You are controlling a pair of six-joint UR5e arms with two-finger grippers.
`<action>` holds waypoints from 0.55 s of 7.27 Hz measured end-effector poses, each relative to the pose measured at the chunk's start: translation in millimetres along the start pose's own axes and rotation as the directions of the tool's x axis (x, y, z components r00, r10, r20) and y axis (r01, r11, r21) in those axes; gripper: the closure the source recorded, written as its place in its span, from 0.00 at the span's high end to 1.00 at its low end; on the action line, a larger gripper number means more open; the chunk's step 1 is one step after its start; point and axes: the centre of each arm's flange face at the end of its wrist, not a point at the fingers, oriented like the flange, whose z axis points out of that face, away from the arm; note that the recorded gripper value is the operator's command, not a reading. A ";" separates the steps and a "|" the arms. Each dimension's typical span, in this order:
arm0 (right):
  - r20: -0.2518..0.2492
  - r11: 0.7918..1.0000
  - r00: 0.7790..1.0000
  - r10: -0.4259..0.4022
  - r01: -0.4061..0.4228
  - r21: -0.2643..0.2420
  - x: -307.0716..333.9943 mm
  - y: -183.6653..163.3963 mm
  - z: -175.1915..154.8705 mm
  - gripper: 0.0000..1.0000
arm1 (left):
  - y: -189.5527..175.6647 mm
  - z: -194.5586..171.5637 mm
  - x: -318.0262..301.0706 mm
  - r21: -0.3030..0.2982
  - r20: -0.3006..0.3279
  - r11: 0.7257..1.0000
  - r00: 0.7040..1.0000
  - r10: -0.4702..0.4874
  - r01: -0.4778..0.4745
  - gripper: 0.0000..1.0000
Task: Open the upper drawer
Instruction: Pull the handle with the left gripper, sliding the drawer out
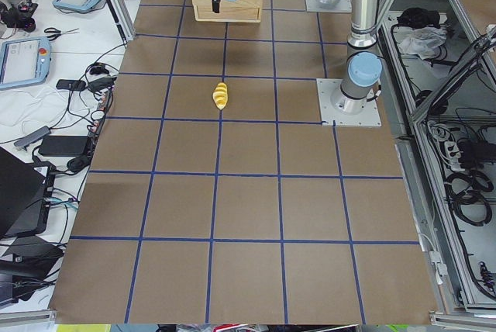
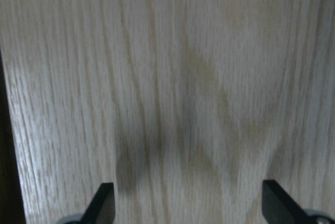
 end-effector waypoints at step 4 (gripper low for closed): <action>0.000 1.000 1.000 0.000 0.000 0.000 0.0 0.0 0.0 1.00 | 9.7 -18.2 -36.8 -0.051 0.044 0.998 0.998 0.033 -0.030 1.00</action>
